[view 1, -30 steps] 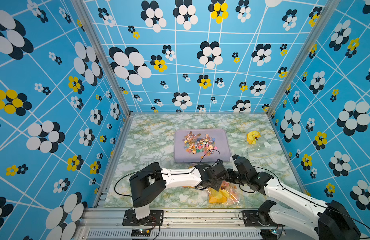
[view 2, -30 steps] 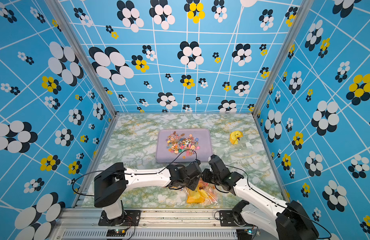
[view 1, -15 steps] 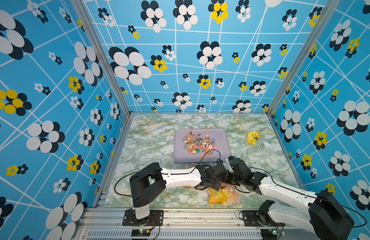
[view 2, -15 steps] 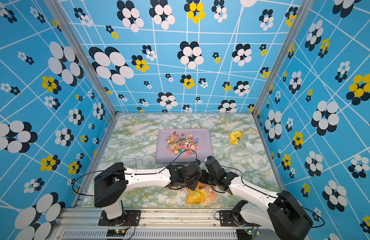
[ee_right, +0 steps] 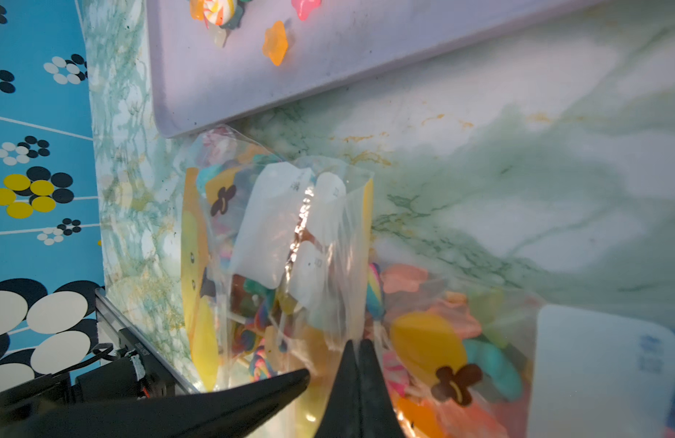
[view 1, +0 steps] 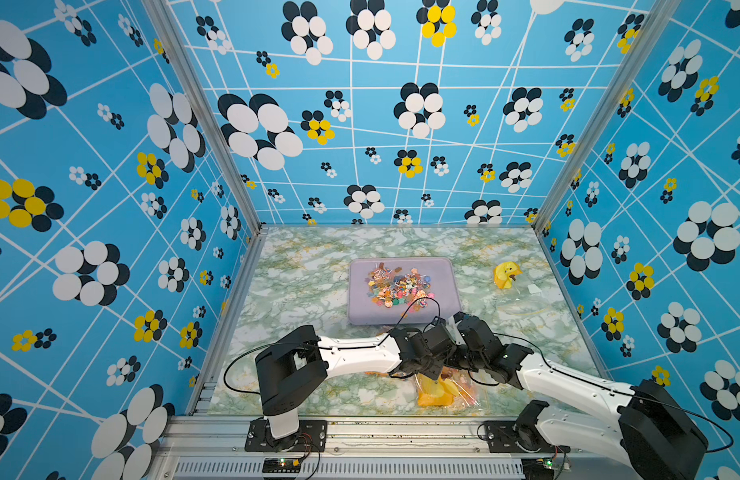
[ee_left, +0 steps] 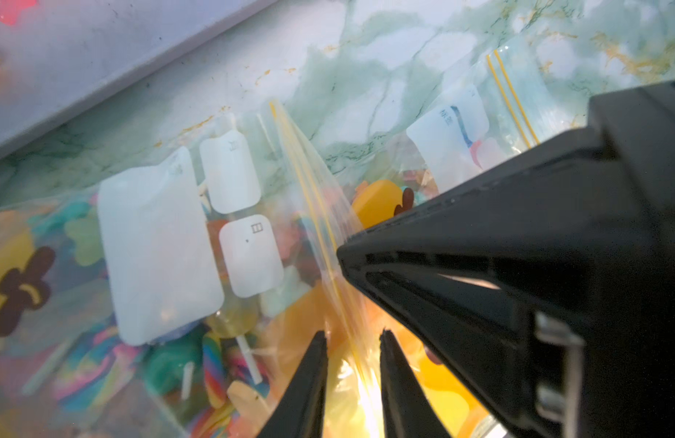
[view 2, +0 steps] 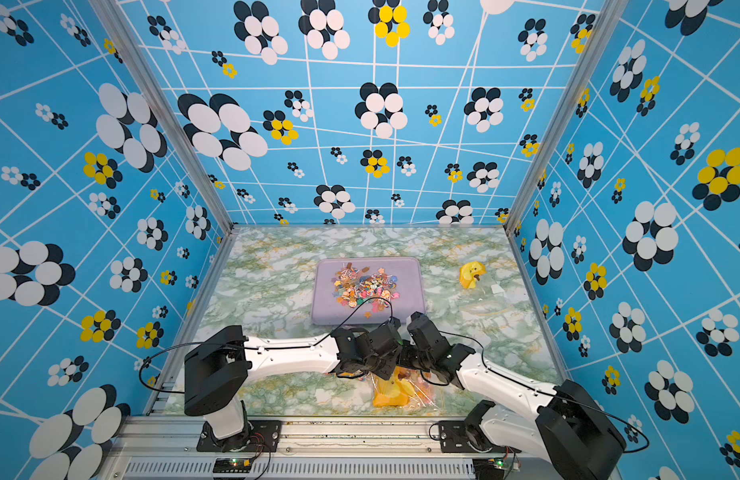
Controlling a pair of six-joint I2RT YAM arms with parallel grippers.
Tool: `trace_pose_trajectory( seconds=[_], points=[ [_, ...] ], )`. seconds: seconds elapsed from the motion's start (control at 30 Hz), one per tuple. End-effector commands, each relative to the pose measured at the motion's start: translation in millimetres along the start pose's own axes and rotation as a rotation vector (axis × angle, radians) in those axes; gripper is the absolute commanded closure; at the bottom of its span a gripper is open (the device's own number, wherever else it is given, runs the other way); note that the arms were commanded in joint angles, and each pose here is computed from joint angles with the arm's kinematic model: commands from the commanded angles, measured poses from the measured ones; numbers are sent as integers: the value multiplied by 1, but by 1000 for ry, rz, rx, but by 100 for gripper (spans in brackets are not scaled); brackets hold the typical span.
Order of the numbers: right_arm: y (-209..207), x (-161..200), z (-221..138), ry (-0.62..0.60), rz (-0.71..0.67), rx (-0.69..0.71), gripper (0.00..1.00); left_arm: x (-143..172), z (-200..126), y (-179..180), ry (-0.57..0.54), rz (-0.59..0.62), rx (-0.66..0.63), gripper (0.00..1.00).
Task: Pour candies out of the ziploc bag
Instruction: Open the ziploc bag at the center of the board.
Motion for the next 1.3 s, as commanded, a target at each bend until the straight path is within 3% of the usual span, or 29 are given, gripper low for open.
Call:
trace_pose_trajectory(
  seconds=[0.0, 0.63, 0.97, 1.27],
  points=[
    [9, -8, -6, -14, -11, -13, 99, -6, -8, -4, -20, -4, 24, 72],
    [22, -16, -13, -58, 8, -92, 100, -9, -4, 1, -31, -35, 26, 70],
    [25, -21, -19, -85, 13, -99, 100, -11, -7, 7, -48, -49, 22, 100],
    [22, -21, -19, -78, 2, -73, 100, -16, -18, 15, -75, -66, 30, 100]
  ],
)
Point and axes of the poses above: each gripper's point midway between its finger pads, its own z axis out along the fingers, its own y axis along the line the jaws close on, x = y × z, the point moved 3 cm from there along -z, back along the fingers, and after that the axes turned 15 degrees about -z, right-handed, at the moved point
